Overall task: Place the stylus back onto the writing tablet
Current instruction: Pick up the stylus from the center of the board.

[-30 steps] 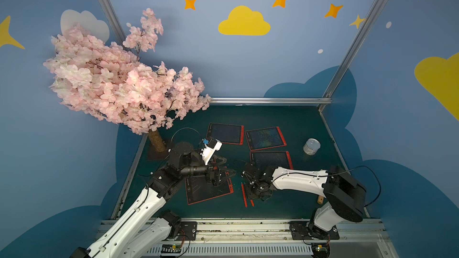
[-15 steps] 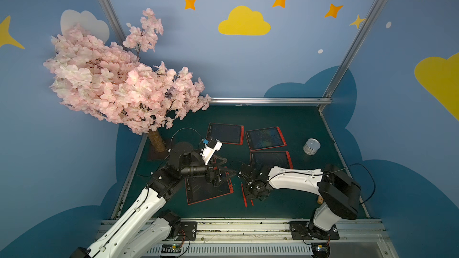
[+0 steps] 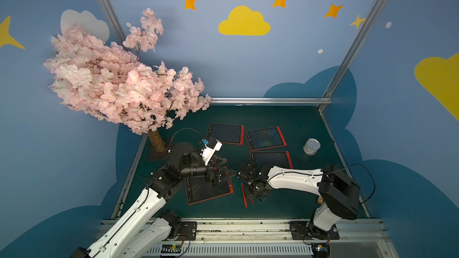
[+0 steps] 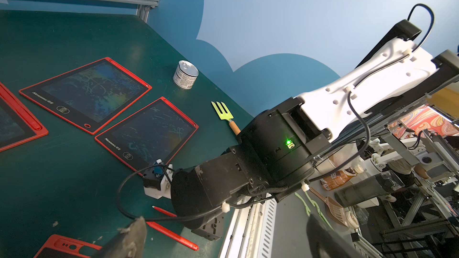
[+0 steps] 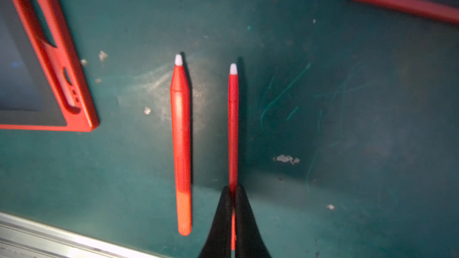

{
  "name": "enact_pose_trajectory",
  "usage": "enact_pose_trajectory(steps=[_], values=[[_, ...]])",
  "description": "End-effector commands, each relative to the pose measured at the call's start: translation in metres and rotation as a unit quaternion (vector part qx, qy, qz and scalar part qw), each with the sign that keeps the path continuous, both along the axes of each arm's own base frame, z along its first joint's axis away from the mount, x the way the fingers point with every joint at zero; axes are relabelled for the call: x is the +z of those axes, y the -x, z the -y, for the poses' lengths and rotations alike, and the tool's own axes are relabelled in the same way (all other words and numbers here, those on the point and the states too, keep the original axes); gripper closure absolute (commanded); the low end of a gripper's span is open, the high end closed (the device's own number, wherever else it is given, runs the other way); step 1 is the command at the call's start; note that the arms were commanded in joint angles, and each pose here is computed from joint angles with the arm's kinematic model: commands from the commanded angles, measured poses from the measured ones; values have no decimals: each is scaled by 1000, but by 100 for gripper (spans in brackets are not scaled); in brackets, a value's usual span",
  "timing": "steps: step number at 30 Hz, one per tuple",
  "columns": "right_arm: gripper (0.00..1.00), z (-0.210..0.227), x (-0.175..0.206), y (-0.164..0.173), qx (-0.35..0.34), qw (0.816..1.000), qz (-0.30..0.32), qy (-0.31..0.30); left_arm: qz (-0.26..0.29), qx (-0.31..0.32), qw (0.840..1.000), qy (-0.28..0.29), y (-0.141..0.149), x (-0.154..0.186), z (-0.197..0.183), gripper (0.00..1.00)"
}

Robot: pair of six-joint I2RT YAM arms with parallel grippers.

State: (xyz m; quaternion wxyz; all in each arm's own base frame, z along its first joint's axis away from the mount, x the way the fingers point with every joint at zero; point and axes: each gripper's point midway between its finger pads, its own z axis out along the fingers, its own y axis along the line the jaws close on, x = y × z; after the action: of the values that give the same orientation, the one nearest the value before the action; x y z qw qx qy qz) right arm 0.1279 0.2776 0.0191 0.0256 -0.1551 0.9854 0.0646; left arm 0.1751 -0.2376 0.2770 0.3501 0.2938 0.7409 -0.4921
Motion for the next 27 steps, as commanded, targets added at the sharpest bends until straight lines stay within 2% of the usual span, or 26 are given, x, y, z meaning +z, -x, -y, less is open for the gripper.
enact_pose_trajectory(steps=[1,6,17,23,27], values=[[88,12,-11,8,2,999,-13,35,5,-5,1000,7,2,3,0,1],[89,13,-12,9,1,999,-16,38,7,-4,1000,6,2,3,0,1],[99,12,-10,7,0,999,-13,40,9,-1,1000,3,0,4,-1,1],[100,11,-3,3,5,1000,-1,26,3,4,1000,6,-3,1,-1,1],[100,12,6,-1,10,1000,14,15,2,38,999,0,-15,-4,-4,1]])
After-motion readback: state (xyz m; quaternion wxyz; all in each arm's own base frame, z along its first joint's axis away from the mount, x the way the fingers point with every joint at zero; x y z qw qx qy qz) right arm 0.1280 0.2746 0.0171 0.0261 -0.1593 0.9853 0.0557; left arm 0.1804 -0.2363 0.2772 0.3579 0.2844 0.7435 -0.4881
